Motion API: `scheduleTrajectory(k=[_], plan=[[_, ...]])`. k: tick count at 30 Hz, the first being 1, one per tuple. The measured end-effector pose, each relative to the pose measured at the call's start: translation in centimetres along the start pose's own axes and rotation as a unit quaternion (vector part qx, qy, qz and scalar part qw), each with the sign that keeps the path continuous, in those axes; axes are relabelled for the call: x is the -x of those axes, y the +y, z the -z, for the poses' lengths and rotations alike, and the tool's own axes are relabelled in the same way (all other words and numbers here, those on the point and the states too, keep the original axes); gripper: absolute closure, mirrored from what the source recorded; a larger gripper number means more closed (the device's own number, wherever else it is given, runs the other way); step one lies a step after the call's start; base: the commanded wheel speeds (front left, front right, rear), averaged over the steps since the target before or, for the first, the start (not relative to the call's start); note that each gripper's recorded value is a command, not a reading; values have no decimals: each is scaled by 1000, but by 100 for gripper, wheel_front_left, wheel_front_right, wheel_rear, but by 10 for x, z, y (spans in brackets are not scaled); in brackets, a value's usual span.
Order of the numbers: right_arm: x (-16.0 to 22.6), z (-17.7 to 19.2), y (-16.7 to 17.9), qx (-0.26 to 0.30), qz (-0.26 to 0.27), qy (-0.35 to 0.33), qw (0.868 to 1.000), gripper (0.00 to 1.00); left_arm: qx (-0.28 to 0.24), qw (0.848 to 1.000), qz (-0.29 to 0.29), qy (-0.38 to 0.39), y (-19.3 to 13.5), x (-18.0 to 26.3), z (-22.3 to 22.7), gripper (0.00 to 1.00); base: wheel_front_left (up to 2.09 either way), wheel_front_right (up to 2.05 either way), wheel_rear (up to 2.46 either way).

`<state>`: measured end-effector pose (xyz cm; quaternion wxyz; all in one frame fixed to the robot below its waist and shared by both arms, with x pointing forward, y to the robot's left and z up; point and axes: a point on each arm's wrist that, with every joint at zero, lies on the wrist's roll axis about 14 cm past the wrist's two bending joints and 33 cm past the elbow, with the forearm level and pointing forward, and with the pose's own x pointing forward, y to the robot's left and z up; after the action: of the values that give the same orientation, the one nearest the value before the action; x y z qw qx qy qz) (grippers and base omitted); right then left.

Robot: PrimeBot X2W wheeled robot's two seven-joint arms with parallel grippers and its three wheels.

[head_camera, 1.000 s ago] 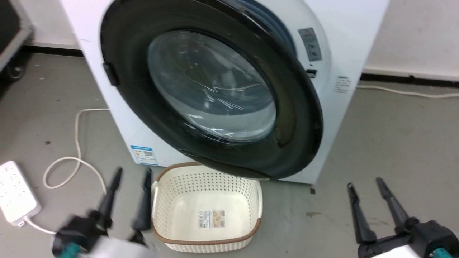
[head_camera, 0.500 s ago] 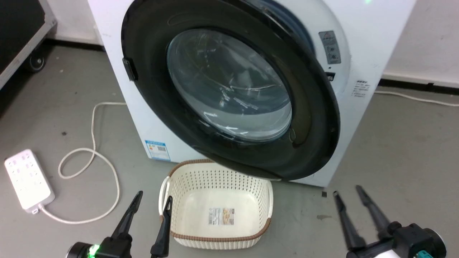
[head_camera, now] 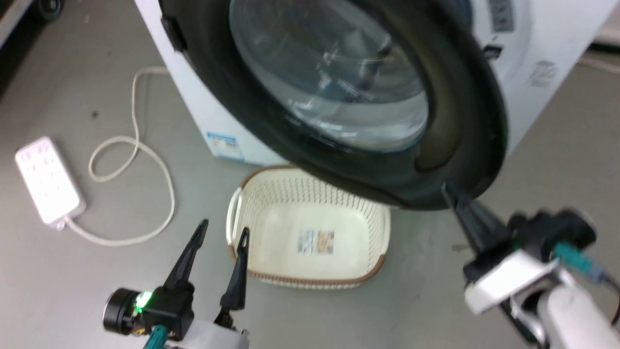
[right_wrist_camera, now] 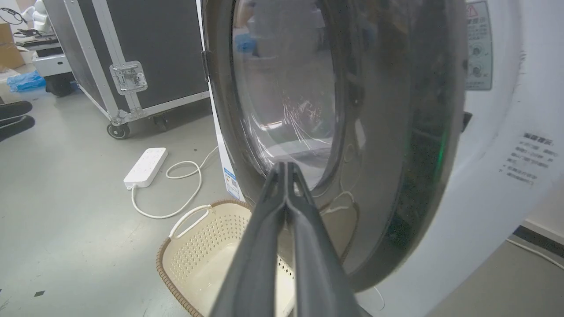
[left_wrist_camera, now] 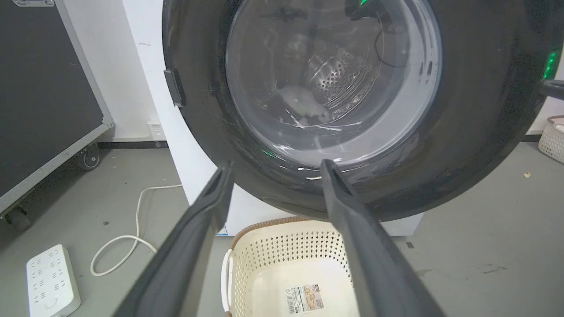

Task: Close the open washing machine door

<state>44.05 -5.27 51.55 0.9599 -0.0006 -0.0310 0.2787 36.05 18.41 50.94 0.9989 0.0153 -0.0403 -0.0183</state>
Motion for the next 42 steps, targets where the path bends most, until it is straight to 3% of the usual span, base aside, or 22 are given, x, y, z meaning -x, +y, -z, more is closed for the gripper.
scheduleTrajectory(k=[8,19,25,31,37,38,39,42], plan=[[-57,15,-36,1,-11,27,1000,100,2,1000,-16,24,6,-16,18,0,0,0,0],[-111,25,-99,-13,41,38,998,100,-3,999,-29,45,13,-26,34,0,0,0,0],[-124,27,-123,-19,75,44,996,100,-4,998,-32,46,12,-32,37,0,0,0,0],[-127,30,-122,-32,83,47,995,100,-3,999,-29,37,10,-36,32,0,0,0,0],[-113,11,-124,-24,93,20,995,100,-2,999,-28,17,9,-34,18,0,0,0,0],[-108,7,-124,-21,95,13,995,56,-2,999,-29,12,10,-34,15,0,0,0,0],[-102,4,-123,-19,98,9,995,0,-1,1000,-29,9,10,-33,12,0,0,0,0],[-80,1,-114,-25,102,-3,994,0,1,1000,-30,-1,11,-26,4,0,0,0,0]])
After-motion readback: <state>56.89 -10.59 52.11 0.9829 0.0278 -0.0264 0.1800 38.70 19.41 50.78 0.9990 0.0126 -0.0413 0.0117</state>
